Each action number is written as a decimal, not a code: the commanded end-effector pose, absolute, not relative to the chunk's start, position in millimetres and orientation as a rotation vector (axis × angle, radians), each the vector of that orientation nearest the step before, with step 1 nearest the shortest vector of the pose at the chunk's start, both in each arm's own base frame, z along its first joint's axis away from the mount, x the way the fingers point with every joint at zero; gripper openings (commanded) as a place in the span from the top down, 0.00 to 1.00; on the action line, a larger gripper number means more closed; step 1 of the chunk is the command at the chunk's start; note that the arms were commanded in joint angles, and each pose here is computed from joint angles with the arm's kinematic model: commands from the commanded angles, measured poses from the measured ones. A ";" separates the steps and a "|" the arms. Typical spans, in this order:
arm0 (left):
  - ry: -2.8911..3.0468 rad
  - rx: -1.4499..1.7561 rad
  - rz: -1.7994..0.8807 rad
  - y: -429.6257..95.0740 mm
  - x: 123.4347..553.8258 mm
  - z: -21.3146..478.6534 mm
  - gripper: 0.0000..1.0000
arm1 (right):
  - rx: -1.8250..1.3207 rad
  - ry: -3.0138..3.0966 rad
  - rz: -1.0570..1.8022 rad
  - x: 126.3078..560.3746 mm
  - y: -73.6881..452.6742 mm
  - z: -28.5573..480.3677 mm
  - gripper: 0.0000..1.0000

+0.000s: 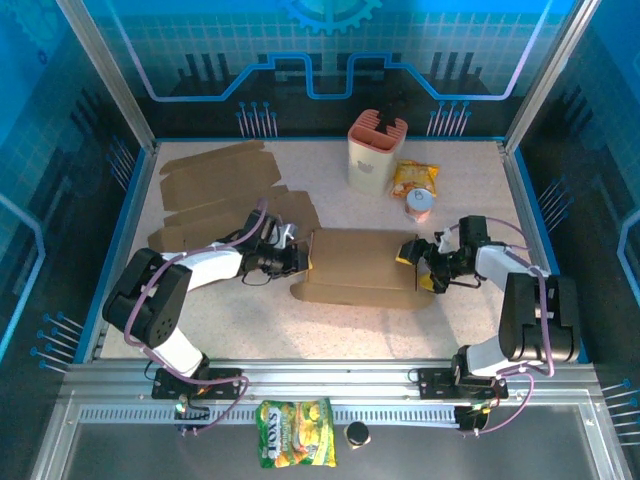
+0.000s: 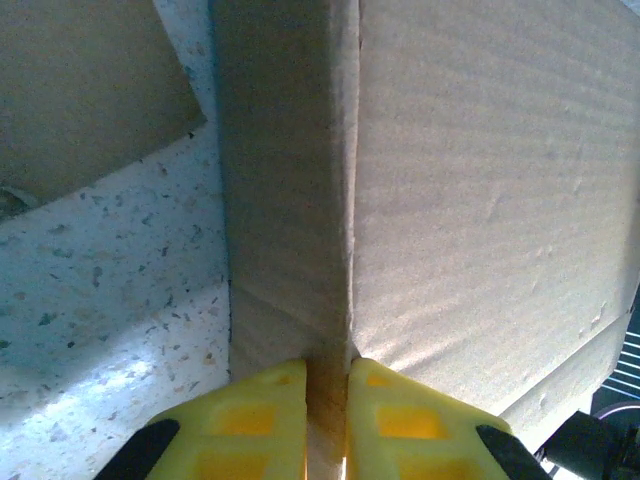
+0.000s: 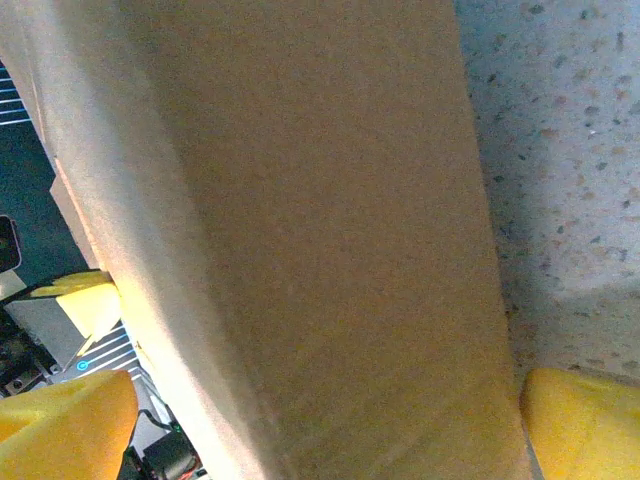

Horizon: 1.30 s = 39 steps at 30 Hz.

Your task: Fold the paper box

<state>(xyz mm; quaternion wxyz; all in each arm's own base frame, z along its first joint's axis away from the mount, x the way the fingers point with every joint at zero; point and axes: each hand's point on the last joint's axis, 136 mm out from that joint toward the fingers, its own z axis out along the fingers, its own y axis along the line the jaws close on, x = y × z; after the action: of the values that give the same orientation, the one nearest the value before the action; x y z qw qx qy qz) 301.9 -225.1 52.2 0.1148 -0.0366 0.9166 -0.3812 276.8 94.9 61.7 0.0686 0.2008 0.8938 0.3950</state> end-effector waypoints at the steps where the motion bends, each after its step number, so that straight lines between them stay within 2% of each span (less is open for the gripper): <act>1: 2.905 -0.255 -0.824 -178.8 269.6 -4.8 0.87 | 0.579 2.624 1.150 283.0 86.2 79.5 0.01; 5: 2.903 -0.251 -0.833 -179.8 271.5 -4.5 0.87 | 0.548 2.591 1.204 289.7 90.7 87.4 0.00; 12: 2.903 -0.270 -0.838 -177.4 271.7 -9.2 0.88 | 0.623 2.721 1.176 283.3 88.3 58.1 0.00; 23: 2.896 -0.291 -0.920 -175.8 268.9 -19.3 0.90 | 0.520 2.616 1.340 296.0 110.7 70.5 0.01; 28: 2.890 -0.293 -0.927 -177.1 272.7 -18.3 0.89 | 0.511 2.543 1.452 302.2 122.5 78.0 0.09; 34: 2.871 -0.279 -0.946 -180.5 279.0 -10.6 0.87 | 0.549 2.519 1.482 304.0 132.1 86.6 0.23; 39: 2.822 -0.258 -0.969 -185.2 291.3 8.5 0.80 | 0.668 2.473 1.543 302.2 136.1 92.2 0.37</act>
<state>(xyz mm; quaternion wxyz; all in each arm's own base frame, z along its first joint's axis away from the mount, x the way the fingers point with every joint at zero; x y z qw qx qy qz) 313.2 -213.8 51.7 0.1253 -0.0414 0.9023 -0.4104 305.3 124.8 81.6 0.0913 0.2039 0.8447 0.4865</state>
